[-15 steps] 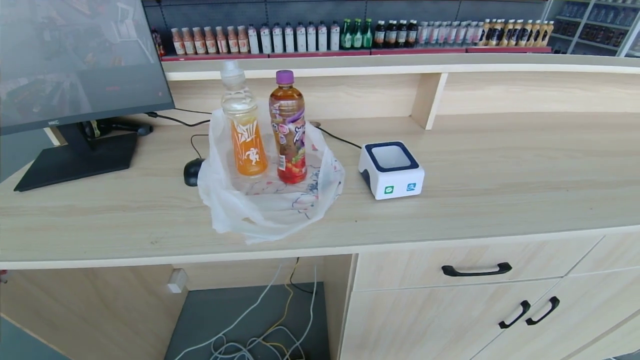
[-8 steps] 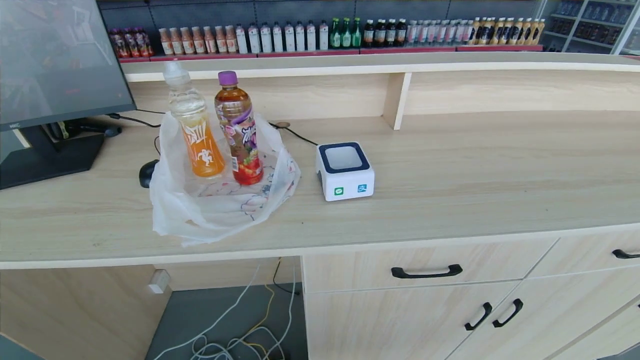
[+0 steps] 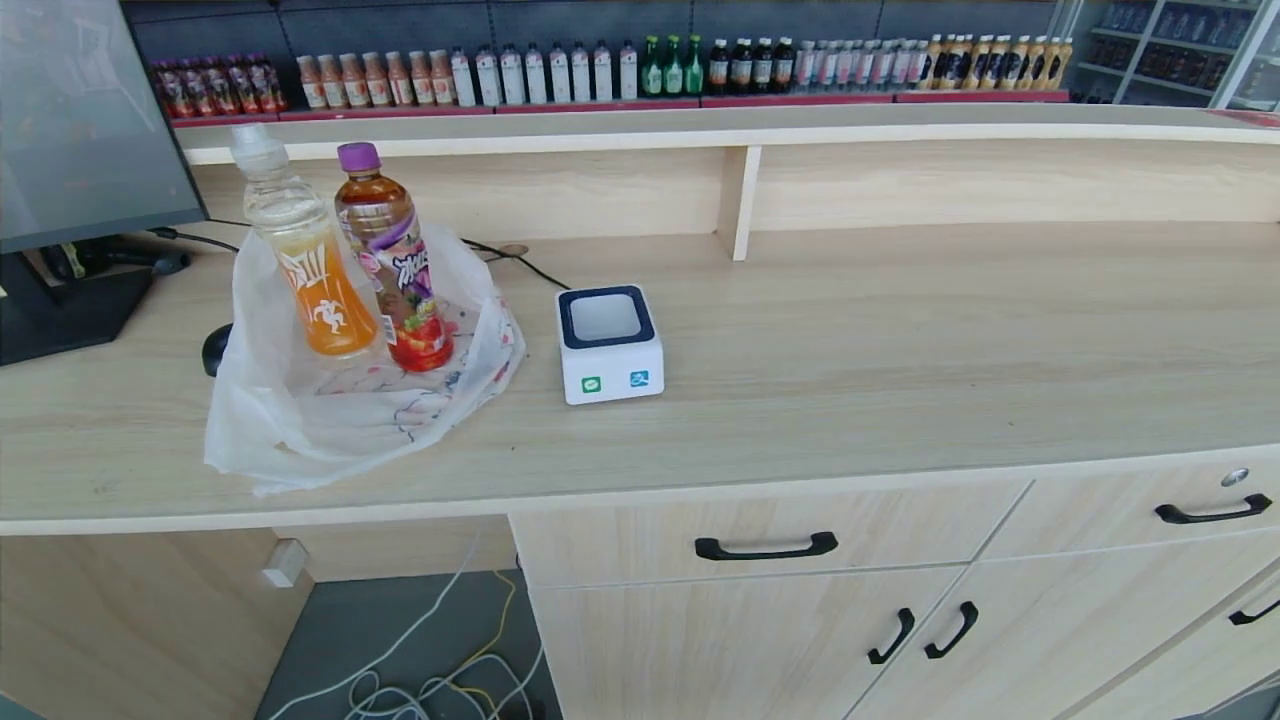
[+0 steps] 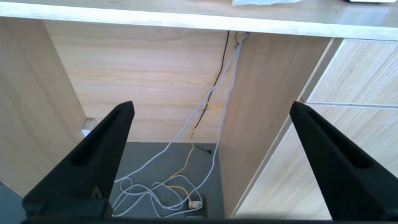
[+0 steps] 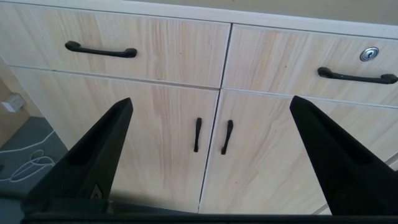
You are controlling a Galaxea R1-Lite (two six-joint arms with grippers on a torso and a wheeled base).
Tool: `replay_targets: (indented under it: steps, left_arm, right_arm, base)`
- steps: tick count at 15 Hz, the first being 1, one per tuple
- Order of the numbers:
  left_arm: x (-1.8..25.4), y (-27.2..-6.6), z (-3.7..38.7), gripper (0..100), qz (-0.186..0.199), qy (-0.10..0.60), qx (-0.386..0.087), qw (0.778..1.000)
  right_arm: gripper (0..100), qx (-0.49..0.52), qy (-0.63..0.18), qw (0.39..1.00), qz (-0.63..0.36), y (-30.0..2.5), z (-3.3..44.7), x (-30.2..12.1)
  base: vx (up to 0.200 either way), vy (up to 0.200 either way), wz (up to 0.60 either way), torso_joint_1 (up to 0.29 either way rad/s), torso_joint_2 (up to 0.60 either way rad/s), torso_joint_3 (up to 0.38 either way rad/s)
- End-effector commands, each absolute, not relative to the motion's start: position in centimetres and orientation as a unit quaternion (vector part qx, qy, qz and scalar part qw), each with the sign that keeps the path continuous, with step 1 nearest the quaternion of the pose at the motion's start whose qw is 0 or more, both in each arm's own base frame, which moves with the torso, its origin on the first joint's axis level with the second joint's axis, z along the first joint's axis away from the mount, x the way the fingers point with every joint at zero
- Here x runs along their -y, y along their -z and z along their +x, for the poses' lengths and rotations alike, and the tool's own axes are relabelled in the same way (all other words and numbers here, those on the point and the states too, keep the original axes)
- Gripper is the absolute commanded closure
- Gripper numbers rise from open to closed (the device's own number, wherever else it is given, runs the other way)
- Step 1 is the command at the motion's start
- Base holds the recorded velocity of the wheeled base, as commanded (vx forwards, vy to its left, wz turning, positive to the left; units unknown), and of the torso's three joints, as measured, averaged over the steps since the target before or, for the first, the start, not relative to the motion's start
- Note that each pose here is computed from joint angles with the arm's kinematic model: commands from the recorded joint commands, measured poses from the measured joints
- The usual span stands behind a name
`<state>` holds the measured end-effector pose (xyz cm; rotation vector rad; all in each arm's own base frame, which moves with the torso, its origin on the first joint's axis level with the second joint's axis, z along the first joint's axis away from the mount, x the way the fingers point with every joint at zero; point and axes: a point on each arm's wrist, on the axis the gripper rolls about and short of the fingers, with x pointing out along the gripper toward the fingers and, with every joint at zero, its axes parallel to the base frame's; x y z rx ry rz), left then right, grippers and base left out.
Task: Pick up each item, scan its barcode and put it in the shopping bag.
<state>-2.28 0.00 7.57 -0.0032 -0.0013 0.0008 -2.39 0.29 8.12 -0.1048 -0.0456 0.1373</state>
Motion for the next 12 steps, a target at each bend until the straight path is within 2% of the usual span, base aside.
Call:
replay_targets:
  steps: [1,7,12]
  left_arm:
    - [0.0,-7.56,-2.28,0,-0.002,-0.002,0.001,1.0]
    - [0.0,-7.58,-2.28,0,0.0,-0.002,0.002,1.0]
    - [0.0,-7.58,-2.28,0,0.0,-0.001,0.002,1.0]
  right_arm:
    - [0,0.022,-0.069,0.996,-0.053,-8.09,-2.38,-0.28]
    - [0,0.022,-0.067,0.996,-0.052,-8.09,-2.38,-0.27]
    - [0,0.02,-0.033,0.998,-0.049,-8.09,-2.36,-0.12]
  base:
    - [0.0,0.0,0.0,0.0,0.0,0.0]
    - [0.0,0.0,0.0,0.0,0.0,0.0]
    - [0.0,0.0,0.0,0.0,0.0,0.0]
